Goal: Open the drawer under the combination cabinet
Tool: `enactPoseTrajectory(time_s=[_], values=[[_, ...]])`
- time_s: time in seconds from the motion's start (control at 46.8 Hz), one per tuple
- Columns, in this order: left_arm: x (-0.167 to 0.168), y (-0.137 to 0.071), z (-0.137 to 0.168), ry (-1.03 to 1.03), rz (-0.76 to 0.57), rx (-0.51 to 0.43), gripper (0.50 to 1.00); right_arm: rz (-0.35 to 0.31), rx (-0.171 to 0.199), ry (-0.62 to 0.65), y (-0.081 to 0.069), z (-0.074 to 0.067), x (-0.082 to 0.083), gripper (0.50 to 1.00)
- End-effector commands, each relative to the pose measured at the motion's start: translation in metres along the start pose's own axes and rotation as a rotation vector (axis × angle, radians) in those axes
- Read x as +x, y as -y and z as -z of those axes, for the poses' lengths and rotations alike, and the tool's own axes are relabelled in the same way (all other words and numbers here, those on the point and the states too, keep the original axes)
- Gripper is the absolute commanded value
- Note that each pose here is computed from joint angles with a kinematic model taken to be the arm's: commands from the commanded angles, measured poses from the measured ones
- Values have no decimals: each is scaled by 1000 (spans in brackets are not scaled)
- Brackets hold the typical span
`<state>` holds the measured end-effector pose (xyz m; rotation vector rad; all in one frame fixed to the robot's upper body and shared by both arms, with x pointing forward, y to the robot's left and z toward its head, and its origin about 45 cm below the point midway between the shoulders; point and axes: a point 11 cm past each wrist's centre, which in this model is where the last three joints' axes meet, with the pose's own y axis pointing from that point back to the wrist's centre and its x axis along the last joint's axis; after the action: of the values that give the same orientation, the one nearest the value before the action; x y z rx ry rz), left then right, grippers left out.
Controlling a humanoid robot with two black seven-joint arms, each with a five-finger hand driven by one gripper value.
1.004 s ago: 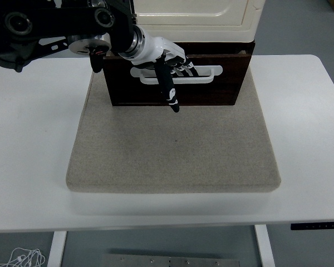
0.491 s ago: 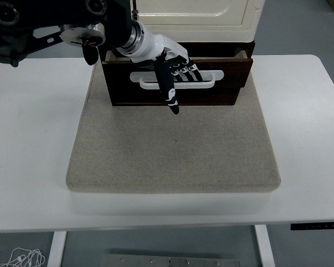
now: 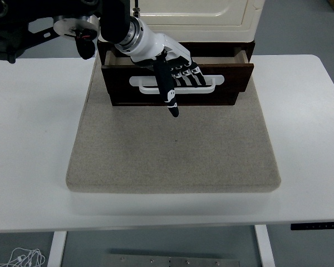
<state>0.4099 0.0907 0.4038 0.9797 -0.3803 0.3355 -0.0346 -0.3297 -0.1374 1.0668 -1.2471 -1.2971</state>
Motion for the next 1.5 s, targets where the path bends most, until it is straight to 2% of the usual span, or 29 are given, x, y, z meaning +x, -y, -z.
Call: enactPoseTrajectory(time_s=[0.0, 0.534, 0.791, 1.047, 1.261, 1.474], values=[[0, -1, -2, 0, 8, -11, 1000, 0, 0, 0, 0, 0, 0, 928], [-2, -11, -20, 21, 58, -83, 1000, 0, 0, 0, 0, 0, 0, 926], [8, -30, -50, 7, 35, -209, 1000, 0, 0, 0, 0, 0, 0, 928], [44, -74, -93, -50, -79, -436, 1000, 0, 0, 0, 0, 0, 0, 926], [75, -127, -131, -107, -198, -713, 1000, 0, 0, 0, 0, 0, 0, 928], [109, -183, -145, -208, -395, -1007, 1000, 0, 0, 0, 0, 0, 0, 926]])
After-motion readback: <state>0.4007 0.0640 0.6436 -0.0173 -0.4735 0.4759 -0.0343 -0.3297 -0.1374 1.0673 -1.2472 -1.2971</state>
